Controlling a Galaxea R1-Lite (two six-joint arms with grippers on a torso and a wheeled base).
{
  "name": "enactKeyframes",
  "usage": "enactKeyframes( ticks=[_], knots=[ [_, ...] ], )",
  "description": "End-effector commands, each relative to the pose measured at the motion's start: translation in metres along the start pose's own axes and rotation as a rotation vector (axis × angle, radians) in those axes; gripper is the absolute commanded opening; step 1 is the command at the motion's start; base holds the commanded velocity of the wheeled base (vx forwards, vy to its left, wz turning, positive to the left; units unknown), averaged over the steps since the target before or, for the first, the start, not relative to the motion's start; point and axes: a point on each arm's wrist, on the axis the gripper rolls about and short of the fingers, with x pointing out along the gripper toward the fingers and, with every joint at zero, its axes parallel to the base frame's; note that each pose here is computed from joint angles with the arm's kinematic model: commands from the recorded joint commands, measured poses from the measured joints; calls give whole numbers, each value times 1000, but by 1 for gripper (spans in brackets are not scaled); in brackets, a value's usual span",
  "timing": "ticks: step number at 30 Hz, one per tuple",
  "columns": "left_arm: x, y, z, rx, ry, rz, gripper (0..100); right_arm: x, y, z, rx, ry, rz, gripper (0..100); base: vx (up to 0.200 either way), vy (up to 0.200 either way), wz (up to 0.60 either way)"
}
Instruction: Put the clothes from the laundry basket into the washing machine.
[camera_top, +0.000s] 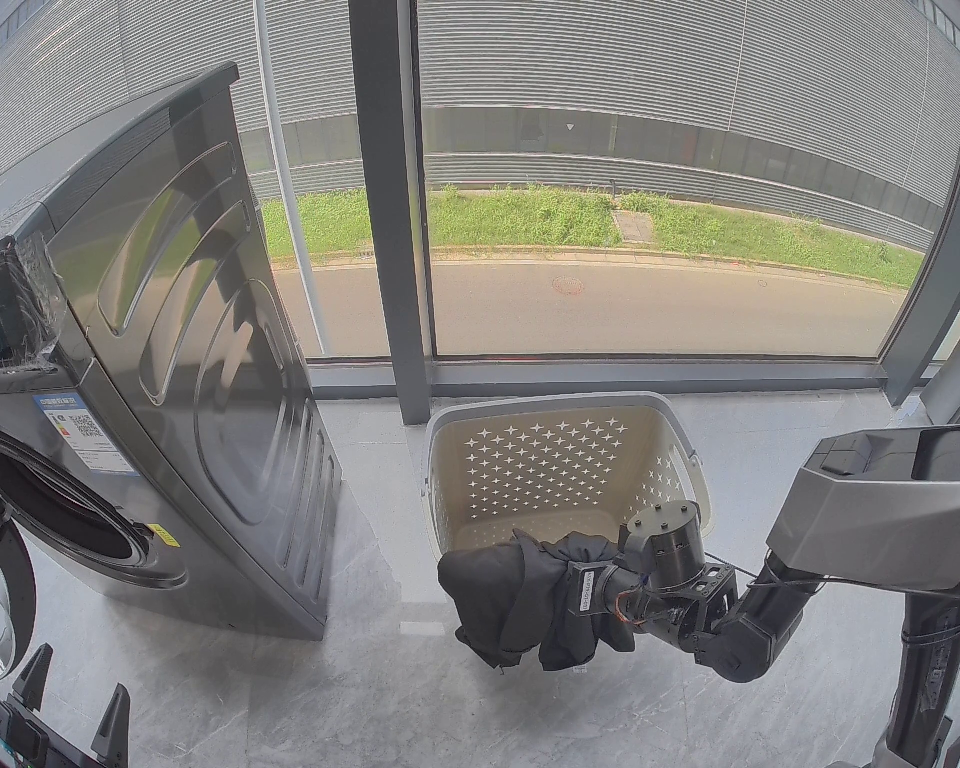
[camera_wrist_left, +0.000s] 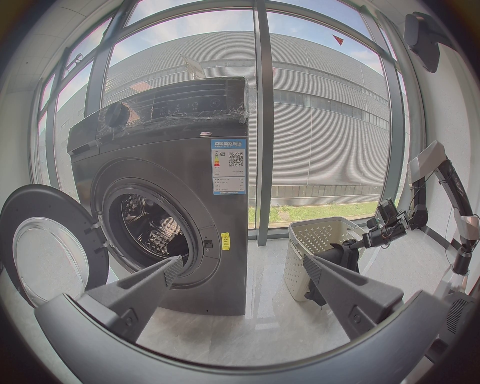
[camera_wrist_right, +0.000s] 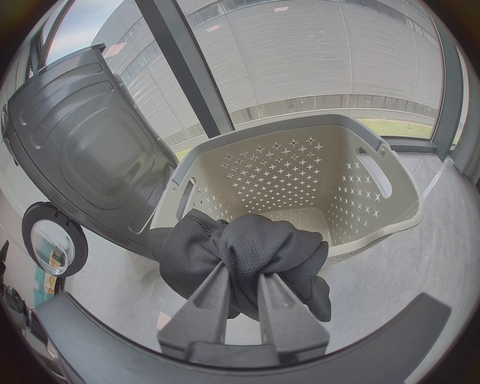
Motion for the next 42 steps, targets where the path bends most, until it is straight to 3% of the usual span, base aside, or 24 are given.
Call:
enactKeyframes(
  ticks=[1,11,12,17,38,42],
  knots=[
    [0,0,-4,0,-2,0,100,-6,2,7,4,-21,9,0,0,0,0],
    [0,0,-5,0,0,0,100,12,-4,-9,1,5,-6,0,0,0,0],
    [0,0,-4,0,-2,0,100,19,-7,-14,-2,4,-12,100,0,0,0],
    [0,0,-4,0,-2,0,100,39,-19,-21,-2,8,-43,100,0,0,0],
    [0,0,-4,0,-2,0,100,47,-31,-17,9,-13,-109,100,0,0,0],
    [0,0,-4,0,-2,0,100,48,-31,-16,-12,-20,-106,100,0,0,0]
  ],
)
